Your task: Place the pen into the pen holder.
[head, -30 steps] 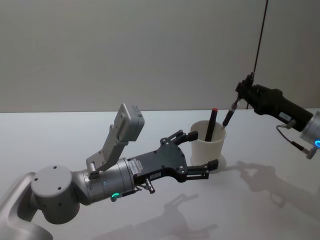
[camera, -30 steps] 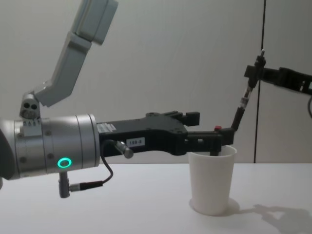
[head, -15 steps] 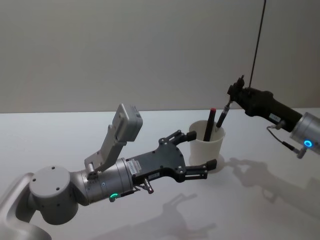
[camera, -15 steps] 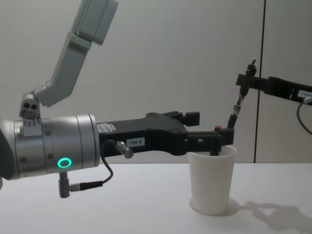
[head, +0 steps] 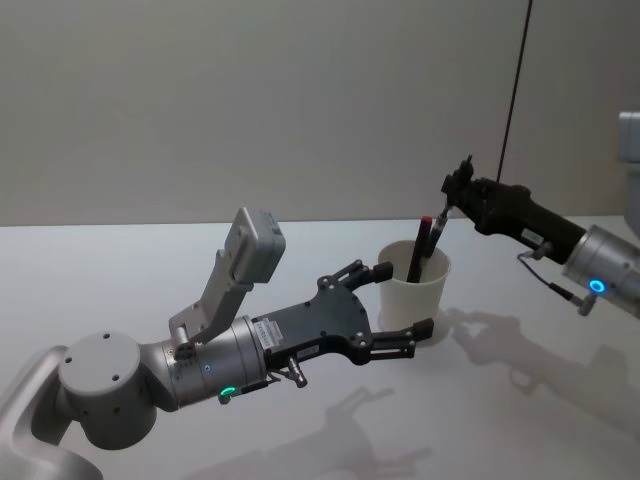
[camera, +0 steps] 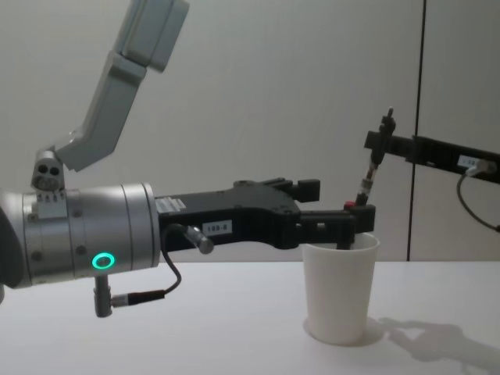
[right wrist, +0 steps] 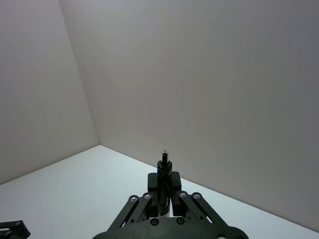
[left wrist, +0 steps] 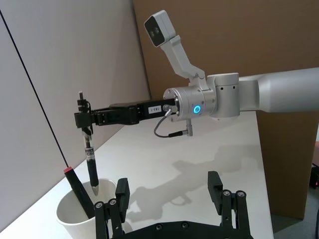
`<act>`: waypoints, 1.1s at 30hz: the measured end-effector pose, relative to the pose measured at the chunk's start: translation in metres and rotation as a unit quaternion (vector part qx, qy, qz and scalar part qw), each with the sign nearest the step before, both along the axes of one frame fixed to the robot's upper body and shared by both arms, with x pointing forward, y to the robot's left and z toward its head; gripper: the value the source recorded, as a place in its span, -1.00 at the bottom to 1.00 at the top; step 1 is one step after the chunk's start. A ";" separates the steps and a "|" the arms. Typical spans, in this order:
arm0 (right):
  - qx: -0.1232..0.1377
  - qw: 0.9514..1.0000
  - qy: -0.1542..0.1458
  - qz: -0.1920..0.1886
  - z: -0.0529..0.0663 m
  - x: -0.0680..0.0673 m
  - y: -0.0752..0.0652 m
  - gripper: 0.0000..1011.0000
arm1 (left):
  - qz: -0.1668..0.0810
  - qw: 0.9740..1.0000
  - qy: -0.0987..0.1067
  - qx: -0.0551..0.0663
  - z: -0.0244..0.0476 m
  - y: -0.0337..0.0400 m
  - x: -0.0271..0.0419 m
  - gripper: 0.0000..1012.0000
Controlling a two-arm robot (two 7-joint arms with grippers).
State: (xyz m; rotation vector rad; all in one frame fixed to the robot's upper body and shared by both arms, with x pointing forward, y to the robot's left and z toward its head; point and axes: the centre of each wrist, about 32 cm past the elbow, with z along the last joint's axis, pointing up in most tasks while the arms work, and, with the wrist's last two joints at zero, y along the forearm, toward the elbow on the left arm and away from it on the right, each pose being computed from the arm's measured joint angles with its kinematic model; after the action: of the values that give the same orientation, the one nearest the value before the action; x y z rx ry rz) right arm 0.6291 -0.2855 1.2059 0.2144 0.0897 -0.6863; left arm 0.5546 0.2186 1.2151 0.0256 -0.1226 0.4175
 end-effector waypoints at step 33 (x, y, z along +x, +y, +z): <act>-0.017 1.000 0.005 0.007 0.000 0.003 0.010 0.98 | 0.000 1.000 0.000 0.000 0.0000 0.0000 0.0000 0.98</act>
State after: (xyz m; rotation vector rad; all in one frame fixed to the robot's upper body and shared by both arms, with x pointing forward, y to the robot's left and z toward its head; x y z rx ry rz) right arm 0.6320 -0.2751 1.2059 0.1769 0.0879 -0.6752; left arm 0.5546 0.2186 1.2151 0.0256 -0.1227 0.4175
